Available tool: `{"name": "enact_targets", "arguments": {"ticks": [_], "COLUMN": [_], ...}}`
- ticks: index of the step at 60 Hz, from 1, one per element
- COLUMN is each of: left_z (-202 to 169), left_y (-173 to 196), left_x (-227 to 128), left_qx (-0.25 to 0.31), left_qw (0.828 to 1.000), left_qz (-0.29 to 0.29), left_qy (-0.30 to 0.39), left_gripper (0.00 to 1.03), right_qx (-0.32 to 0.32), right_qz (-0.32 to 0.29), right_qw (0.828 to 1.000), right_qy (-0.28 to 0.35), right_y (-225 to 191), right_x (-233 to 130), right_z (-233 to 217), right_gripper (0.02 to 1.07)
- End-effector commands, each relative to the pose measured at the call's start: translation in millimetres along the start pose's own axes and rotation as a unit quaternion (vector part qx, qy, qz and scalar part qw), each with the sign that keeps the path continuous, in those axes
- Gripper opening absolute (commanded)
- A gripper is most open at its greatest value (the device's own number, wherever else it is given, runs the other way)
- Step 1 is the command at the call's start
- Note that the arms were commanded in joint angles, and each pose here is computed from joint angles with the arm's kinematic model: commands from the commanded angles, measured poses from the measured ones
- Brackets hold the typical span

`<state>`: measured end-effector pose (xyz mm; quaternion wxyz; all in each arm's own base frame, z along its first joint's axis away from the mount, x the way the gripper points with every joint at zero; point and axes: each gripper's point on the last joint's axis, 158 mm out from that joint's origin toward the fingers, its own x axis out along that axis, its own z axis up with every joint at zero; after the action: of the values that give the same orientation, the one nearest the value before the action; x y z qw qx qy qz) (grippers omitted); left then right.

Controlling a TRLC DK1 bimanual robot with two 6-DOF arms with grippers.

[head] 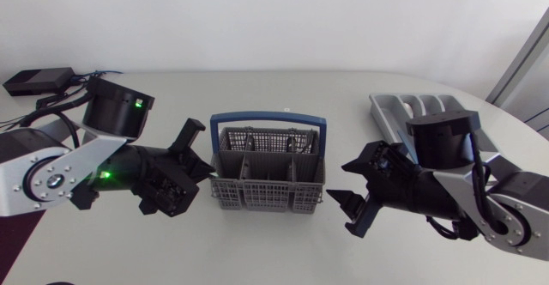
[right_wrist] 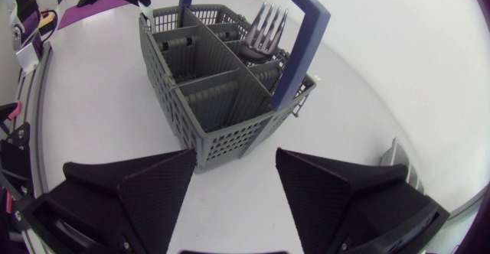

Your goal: Unload the cutlery basket into the drawer organizer.

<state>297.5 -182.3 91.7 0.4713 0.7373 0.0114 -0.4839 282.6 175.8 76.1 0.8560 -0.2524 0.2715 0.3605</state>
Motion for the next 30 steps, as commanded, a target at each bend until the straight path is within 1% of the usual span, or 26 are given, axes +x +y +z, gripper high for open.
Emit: {"name": "enact_targets", "arguments": {"ticks": [1, 14, 21, 30], "left_z": [-5, 0, 6, 6], "left_y": [19, 43, 62, 76], "left_x": [-11, -24, -38, -56], "left_qx": [0.022, 0.018, 0.002, -0.008], "left_qw": [1.000, 0.999, 0.999, 0.998], "left_qz": [0.017, 0.038, 0.054, 0.065], "left_qy": [0.008, 0.005, -0.002, -0.001], "left_gripper": [0.03, 0.03, 0.03, 0.03], "right_qx": [-0.009, -0.010, -0.011, -0.013], "right_qz": [0.004, 0.004, 0.004, 0.004], "right_qw": [1.000, 1.000, 1.000, 1.000], "right_qy": [0.007, 0.003, 0.001, -0.002], "right_y": [5, 6, 7, 8], "right_x": [1, -3, -6, -12], "right_z": [-11, -11, -10, -7], "right_gripper": [0.78, 0.78, 0.78, 0.78]}}
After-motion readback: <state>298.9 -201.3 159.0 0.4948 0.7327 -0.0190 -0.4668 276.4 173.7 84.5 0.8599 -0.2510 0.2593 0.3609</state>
